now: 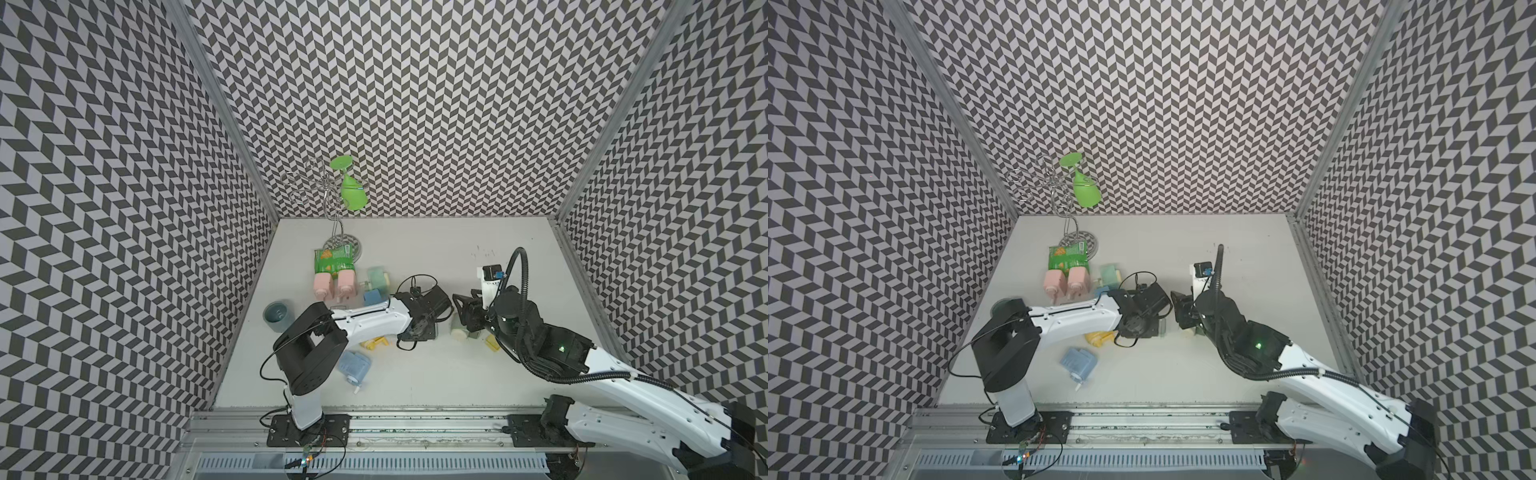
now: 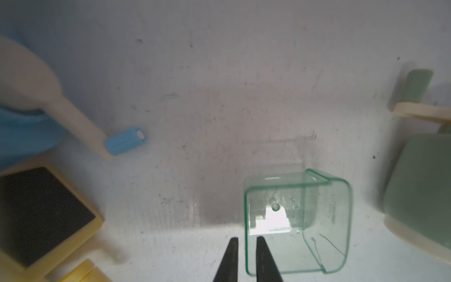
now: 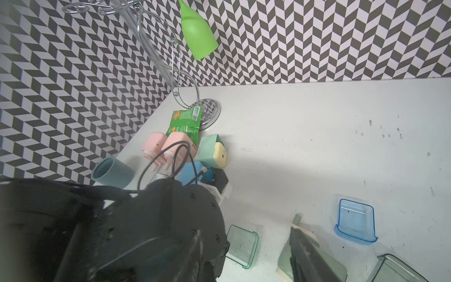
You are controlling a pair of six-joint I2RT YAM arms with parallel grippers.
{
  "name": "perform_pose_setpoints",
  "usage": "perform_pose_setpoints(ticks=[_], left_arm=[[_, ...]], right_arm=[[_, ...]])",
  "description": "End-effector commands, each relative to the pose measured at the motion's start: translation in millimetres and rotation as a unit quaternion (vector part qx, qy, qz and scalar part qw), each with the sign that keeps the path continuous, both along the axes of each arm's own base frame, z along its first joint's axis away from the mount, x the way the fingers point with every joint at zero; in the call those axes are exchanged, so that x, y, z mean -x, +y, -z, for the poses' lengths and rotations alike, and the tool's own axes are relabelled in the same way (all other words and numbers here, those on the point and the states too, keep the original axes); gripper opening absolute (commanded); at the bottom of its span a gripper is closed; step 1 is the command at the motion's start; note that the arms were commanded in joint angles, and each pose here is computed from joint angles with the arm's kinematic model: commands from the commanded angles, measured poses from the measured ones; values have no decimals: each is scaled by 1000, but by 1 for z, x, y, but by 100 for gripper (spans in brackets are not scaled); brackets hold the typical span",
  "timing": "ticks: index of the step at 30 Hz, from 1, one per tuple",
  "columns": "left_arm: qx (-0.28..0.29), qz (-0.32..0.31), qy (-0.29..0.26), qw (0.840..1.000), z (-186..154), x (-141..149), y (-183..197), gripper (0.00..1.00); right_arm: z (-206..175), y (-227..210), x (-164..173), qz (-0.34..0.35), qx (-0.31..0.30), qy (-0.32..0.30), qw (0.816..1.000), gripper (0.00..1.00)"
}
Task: Put the tray back into the pencil sharpener
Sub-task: Place the container at the center of the board, then move the pencil sharpener to the center of the board.
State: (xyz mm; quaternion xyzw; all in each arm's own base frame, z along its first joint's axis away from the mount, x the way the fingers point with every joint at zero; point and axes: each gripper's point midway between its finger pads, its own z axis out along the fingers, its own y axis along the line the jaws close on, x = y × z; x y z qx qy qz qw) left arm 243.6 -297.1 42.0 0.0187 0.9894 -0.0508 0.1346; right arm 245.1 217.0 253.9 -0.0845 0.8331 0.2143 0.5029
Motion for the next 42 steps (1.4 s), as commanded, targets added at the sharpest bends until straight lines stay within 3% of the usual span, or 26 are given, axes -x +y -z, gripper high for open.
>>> perform_pose_setpoints(ticks=[1,6,10,15,18,24,32,36,42], left_arm=[[-8,8,12,1000,-5,3,-6,29],[-17,8,12,1000,-7,0,-8,44],[-7,-7,-15,1000,-27,-6,-4,51],[21,-56,-115,992,-83,-22,18,52],[23,-97,-204,974,-124,-39,50,56],[25,-155,-304,940,-173,-68,125,61],[88,-166,-447,875,-222,-65,186,75],[96,-181,-490,847,-232,-52,217,76],[98,-186,-509,835,-229,-42,239,75]], right_arm=[[-12,-9,1,12,-18,-20,1000,56],[-13,-14,4,13,-22,-26,999,56],[-13,-16,5,10,-23,-30,999,56],[-12,-7,6,-14,-26,-32,999,58],[-8,6,3,-32,-23,-27,999,58],[0,51,-13,-83,-4,-18,996,62],[33,129,-59,-124,34,11,992,73],[69,170,-88,-127,72,56,988,81],[113,212,-140,-77,115,95,986,91]])
